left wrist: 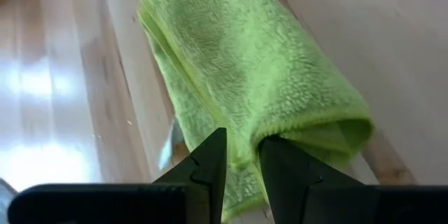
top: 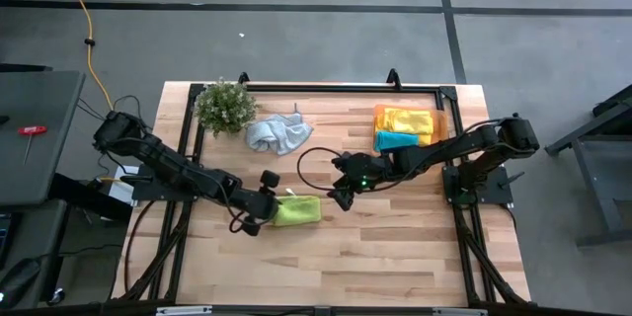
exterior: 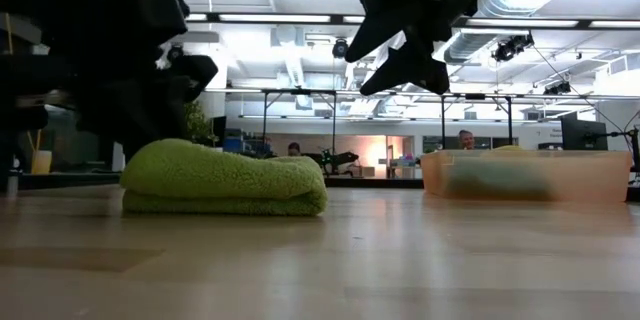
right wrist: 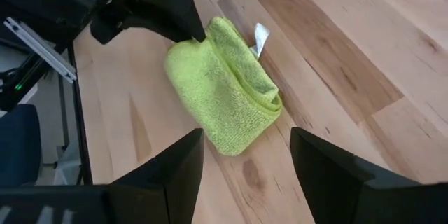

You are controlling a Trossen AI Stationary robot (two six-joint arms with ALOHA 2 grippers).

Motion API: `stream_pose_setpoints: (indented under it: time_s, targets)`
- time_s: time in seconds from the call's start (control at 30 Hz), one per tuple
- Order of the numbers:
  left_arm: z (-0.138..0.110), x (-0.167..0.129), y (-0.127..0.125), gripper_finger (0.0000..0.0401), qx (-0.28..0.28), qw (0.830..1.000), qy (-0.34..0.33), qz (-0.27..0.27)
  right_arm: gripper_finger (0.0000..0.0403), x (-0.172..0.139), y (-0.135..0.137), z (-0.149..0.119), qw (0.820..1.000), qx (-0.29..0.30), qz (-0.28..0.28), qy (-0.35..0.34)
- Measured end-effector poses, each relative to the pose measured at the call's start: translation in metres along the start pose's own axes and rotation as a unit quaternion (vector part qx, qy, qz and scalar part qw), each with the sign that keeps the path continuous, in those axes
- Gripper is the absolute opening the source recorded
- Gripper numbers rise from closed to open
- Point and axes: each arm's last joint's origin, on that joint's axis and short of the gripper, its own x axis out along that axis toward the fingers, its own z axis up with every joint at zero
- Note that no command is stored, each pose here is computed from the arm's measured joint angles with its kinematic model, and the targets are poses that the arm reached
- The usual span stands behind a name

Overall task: Fold microfiber towels
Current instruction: Fold the green microfiber cloth

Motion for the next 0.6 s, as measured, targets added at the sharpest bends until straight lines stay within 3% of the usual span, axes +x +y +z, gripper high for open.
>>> stream_pose_setpoints:
  time_s: [0.1,0.23,0.37,0.6]
  targets:
    - [0.003,0.0,0.002,0.0074,0.003,1.0,-0.014,0.016,0.0206,0.0,0.0,0.0,1.0,0.009,-0.003,-0.003]
    - [-0.004,0.008,0.003,0.0074,0.014,1.0,0.018,0.016,0.0206,0.0,0.0,0.0,1.0,0.012,-0.003,-0.003]
    - [-0.012,0.016,0.002,0.0074,-0.001,0.999,0.053,0.001,0.0206,0.0,0.0,0.0,1.0,0.023,-0.002,-0.004]
    - [-0.009,0.016,0.001,0.0074,-0.027,0.999,0.042,0.013,0.0206,0.0,0.0,0.0,1.0,0.025,-0.002,-0.005]
